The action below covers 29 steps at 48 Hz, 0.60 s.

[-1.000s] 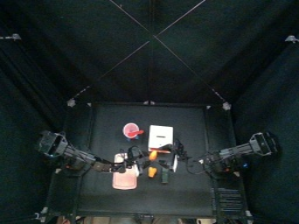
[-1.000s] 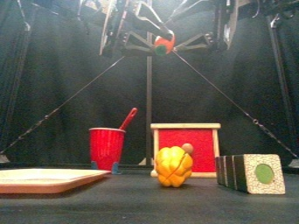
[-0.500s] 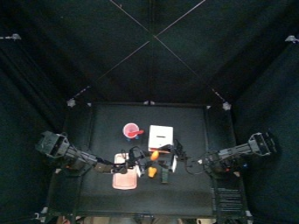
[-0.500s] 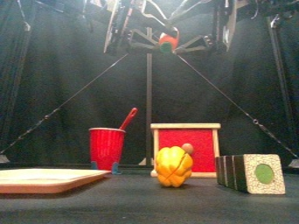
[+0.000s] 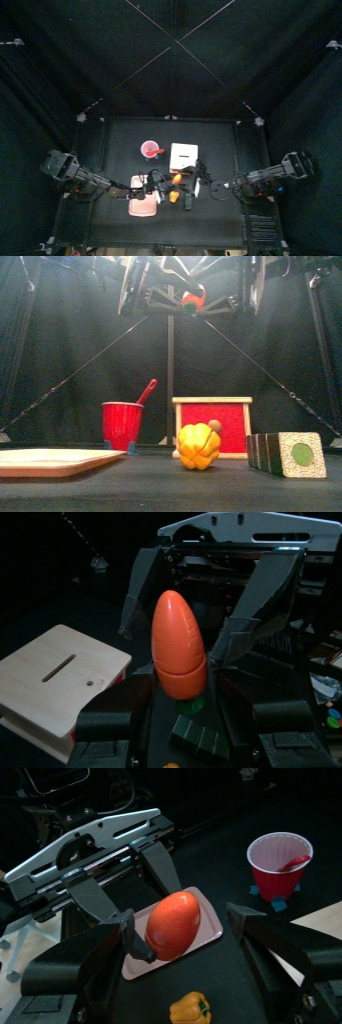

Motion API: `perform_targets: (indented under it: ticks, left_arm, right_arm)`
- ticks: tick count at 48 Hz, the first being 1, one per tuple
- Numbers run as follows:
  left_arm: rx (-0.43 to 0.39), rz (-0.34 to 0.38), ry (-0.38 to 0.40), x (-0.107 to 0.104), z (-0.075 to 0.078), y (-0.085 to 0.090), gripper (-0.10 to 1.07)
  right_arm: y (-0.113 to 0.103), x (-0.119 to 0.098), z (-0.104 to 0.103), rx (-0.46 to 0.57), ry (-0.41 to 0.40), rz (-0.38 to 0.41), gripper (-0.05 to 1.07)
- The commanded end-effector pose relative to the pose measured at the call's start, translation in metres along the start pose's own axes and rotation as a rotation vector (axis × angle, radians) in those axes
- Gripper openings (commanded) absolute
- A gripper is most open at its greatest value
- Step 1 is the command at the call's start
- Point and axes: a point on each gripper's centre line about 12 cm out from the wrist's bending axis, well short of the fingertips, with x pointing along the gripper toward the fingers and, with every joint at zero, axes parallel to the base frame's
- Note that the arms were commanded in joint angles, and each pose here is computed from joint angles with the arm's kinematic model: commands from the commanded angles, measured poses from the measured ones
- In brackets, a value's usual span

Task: Hand over carrot

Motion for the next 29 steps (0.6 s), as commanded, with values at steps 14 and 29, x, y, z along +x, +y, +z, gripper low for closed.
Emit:
perform_targets:
  ticks: [14, 29]
  left_arm:
    - [-0.013, 0.015, -0.047, 0.0006, 0.0126, -0.0003, 0.58]
    - [-0.02, 0.041, -0.053, -0.0006, 0.011, 0.0043, 0.79]
  right_arm:
    - [0.0, -0.0002, 0.0103, 0.014, -0.022, 0.0, 0.79]
    - [-0.0004, -0.0025, 0.0116, 0.022, -0.026, 0.001, 0.72]
